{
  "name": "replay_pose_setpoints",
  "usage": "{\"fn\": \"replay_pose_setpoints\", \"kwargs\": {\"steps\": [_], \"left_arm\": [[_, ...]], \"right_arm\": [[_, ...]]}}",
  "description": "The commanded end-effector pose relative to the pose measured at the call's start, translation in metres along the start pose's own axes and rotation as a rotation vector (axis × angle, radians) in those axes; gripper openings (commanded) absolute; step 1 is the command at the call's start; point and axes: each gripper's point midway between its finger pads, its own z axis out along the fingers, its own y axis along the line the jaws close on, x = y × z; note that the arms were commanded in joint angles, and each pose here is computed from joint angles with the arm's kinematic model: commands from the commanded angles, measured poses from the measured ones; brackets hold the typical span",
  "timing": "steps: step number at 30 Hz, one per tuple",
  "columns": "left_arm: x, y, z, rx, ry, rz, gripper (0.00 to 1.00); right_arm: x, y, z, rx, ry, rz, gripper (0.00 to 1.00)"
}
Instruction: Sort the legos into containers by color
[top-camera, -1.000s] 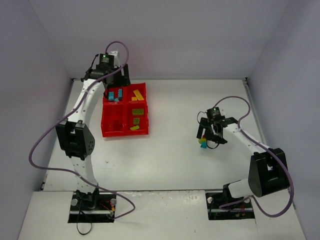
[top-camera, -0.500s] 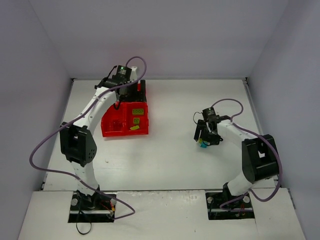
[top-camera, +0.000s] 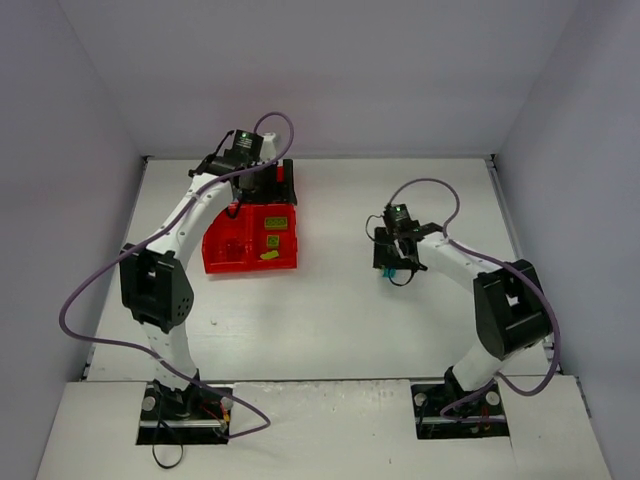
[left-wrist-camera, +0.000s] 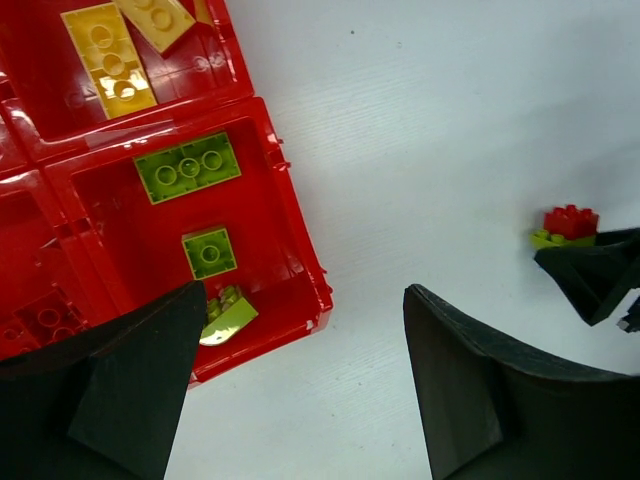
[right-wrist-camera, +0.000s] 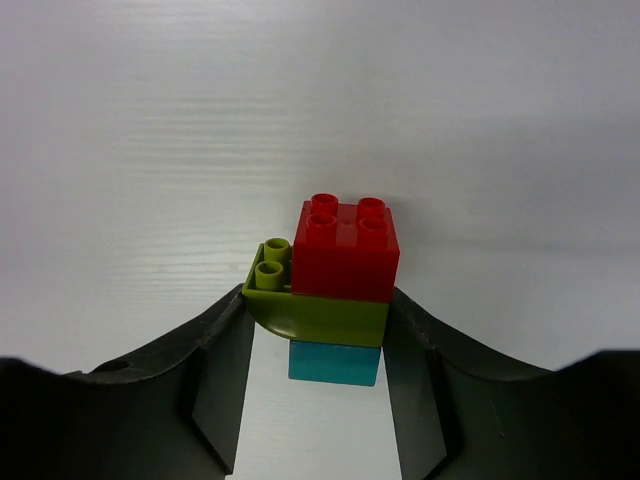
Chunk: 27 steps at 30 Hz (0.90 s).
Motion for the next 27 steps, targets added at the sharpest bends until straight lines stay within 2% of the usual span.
{"fn": "replay_pose_setpoints", "kwargs": {"steps": [1,2,6,9,13,21,27], "left_arm": [[-0.032,-0.032,-0.037,0.125,-0.106,0.032,0.73],[-0.031,-0.037,-0.037,0.153,-0.098,0.043,0.73],[-0.024,-0.058,-0.043,0.281,-0.067,0.07,0.73],[-0.022,-0.074,-0.049,0.382,-0.059,0.071,0.73],[-0.015,-0.102,-0.061,0.566,-0.02,0.064,0.73],[-0.014,-0.115,-0.056,0.624,-0.004,0.049,0.73],[-0.012,-0.117,-0.041,0.606,0.015,0.034,0.73]], "right_arm": [[-0.069,0.069,-0.035,-0.197,-0.256,-0.22,0.0],[-0.075,0.079,-0.042,-0.231,-0.294,-0.315,0.0],[-0.106,0.13,-0.085,-0.444,-0.519,-0.532,0.0],[-0.114,0.149,-0.112,-0.54,-0.607,-0.651,0.0],[-0.118,0.165,-0.131,-0.62,-0.653,-0.726,0.05],[-0.118,0.183,-0.152,-0.705,-0.685,-0.771,0.08],[-0.118,0.19,-0.161,-0.722,-0.694,-0.786,0.09]]}}
